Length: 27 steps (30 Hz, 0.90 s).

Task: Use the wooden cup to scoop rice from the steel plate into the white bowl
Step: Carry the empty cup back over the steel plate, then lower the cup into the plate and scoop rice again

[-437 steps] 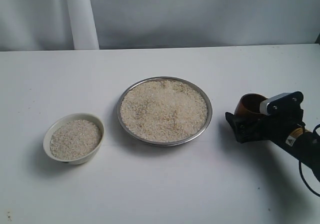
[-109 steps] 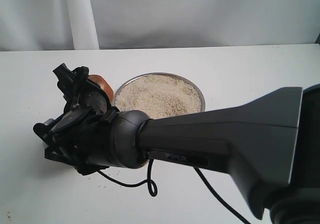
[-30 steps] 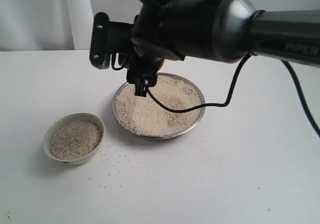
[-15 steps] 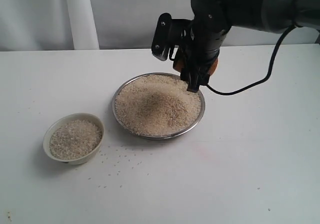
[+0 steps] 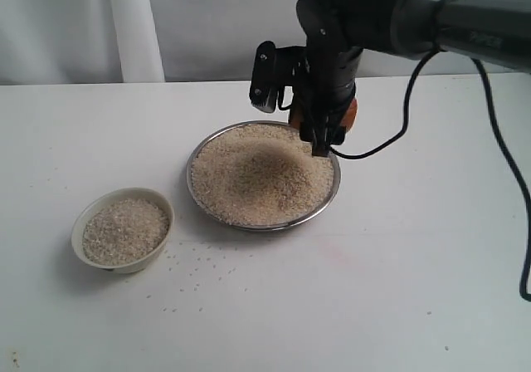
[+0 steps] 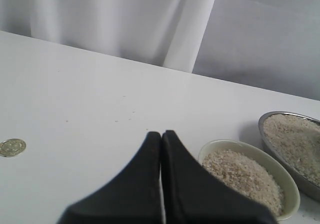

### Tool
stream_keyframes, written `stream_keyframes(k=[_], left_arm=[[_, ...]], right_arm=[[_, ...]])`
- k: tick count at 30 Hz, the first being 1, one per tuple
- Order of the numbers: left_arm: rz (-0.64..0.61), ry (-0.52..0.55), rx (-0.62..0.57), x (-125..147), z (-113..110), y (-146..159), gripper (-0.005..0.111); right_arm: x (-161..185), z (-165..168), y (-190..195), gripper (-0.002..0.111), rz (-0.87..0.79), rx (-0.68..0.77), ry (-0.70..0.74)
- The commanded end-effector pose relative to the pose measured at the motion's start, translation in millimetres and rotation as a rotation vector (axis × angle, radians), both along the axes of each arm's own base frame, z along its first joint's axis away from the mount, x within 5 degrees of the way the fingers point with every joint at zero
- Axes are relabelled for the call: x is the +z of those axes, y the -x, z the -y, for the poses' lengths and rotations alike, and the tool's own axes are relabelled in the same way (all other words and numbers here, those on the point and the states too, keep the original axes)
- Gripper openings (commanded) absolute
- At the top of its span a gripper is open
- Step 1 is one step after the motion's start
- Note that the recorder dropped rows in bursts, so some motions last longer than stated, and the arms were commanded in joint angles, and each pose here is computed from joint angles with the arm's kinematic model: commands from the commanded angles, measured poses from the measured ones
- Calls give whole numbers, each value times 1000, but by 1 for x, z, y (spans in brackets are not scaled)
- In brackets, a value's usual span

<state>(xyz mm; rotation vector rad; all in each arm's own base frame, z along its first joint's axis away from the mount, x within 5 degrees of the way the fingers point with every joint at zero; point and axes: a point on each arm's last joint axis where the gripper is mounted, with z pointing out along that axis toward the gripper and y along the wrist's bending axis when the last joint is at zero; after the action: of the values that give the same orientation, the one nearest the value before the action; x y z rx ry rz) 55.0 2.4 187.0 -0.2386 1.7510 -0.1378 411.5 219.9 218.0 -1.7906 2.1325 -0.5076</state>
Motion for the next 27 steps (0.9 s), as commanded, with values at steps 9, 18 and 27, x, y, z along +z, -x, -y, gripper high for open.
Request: stream_keyframes(k=[9,18,27], left_arm=[[15,5,-4,2,0,0,0],[15,5,-4,2,0,0,0],[15,5,-4,2,0,0,0]], right_arm=[[-34,-3,-20,0,-114,47,207],[-86,-37,-11,0,-122,206,350],[-118,-67,-3,0,-105,284,282]])
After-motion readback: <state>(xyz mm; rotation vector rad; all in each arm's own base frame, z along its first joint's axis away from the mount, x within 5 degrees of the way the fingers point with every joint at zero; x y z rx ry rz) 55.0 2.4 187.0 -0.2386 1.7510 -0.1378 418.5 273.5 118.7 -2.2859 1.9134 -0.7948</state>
